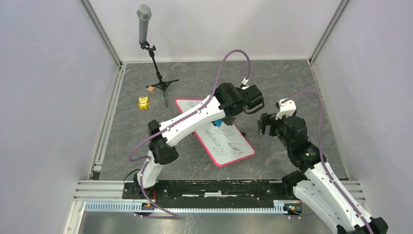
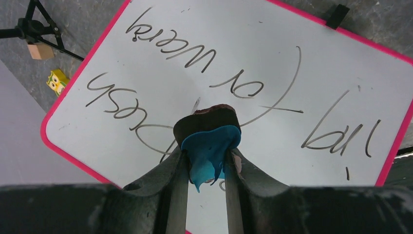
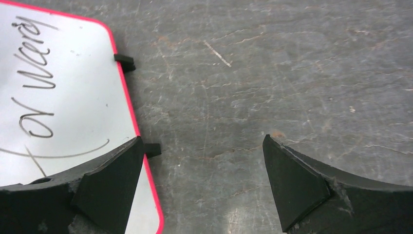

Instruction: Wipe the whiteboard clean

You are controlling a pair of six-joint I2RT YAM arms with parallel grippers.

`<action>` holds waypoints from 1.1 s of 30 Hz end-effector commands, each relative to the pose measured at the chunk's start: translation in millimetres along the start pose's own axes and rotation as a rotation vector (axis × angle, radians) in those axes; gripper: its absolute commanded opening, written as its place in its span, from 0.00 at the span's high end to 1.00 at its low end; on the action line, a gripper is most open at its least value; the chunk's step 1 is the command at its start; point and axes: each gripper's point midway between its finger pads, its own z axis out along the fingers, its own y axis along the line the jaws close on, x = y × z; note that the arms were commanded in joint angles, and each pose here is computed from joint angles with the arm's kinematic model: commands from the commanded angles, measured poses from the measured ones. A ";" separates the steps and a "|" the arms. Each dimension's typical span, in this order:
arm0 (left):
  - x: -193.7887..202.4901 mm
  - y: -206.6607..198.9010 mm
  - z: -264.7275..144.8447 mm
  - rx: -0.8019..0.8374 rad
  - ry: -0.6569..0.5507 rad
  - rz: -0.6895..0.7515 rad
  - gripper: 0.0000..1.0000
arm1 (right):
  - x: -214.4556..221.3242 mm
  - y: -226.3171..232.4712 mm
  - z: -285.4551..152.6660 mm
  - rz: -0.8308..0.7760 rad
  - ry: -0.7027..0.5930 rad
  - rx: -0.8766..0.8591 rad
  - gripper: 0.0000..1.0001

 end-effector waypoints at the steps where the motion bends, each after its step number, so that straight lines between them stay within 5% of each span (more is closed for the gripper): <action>1: 26.7 7.8 -4.2 -0.011 0.099 0.058 0.79 | 1.2 15.2 3.2 -0.018 0.009 -0.086 0.03; 12: 44.8 2.7 27.0 -0.039 0.217 0.074 0.70 | 12.5 16.6 8.8 -0.047 0.053 -0.096 0.02; 19: 58.5 8.3 47.1 -0.070 0.298 0.074 0.69 | 21.0 52.6 14.6 0.072 0.053 -0.268 0.03; 27: 53.5 10.7 49.4 -0.064 0.281 0.045 0.41 | 12.5 71.6 33.8 0.176 0.000 -0.337 0.03; 33: 26.9 17.7 29.6 -0.040 0.171 -0.025 0.32 | 7.7 78.5 42.8 0.109 0.018 -0.372 0.03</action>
